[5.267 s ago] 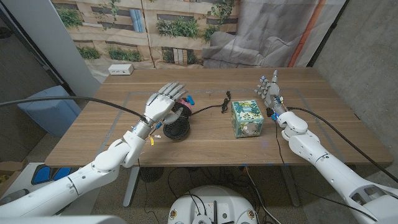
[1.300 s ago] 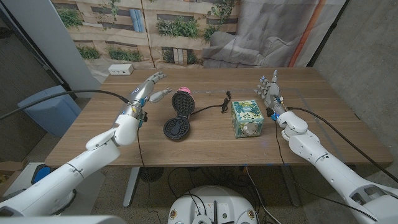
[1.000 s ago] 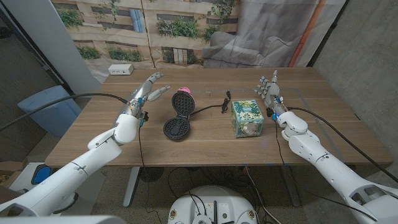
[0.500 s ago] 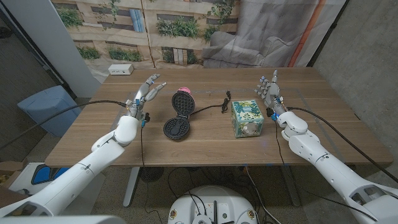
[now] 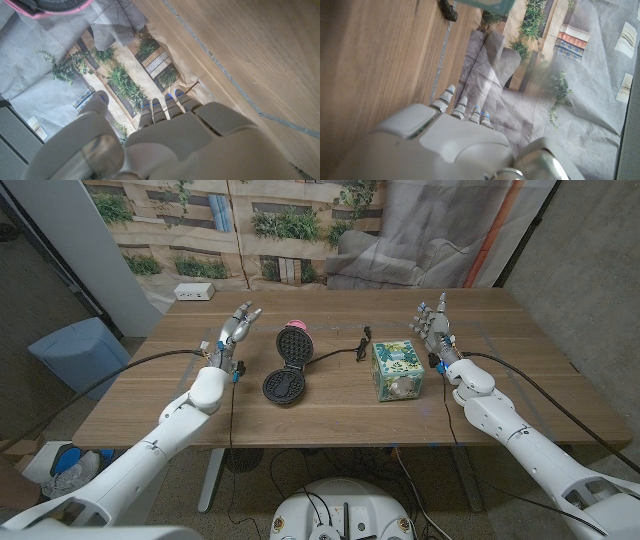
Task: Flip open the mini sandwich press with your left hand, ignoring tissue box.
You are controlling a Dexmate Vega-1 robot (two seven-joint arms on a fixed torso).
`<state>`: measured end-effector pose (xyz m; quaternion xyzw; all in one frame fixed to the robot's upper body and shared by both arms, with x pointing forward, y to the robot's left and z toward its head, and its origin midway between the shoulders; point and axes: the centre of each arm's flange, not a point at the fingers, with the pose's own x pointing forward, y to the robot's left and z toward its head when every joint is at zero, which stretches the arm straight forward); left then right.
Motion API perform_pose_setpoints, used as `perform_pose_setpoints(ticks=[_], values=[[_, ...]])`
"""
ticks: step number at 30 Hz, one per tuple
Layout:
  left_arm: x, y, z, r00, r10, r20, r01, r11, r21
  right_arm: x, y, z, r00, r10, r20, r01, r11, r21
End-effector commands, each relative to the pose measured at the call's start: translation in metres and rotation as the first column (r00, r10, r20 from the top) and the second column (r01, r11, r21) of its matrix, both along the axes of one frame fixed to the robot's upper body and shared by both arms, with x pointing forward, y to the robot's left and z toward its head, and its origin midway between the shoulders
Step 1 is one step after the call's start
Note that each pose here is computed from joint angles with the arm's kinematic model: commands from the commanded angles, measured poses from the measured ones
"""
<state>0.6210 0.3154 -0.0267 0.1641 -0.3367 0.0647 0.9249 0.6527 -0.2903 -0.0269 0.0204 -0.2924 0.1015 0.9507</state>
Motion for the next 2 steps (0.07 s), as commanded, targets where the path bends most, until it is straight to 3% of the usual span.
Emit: perform_pose_setpoints(ticks=[1,2], values=[[0.0177,-0.0190,-0.0141,0.994,-0.089,-0.064,0.079,0.986,-0.148,0.0001,0.0000,-0.0002,1.000,0.000,-0.001,0.000,1.000,0.000],[0.0183,-0.0218,-0.0154,0.992,-0.102,-0.071,0.090,0.983,-0.161,0.0001,0.0000,-0.0002,1.000,0.000,0.000,0.000,1.000,0.000]])
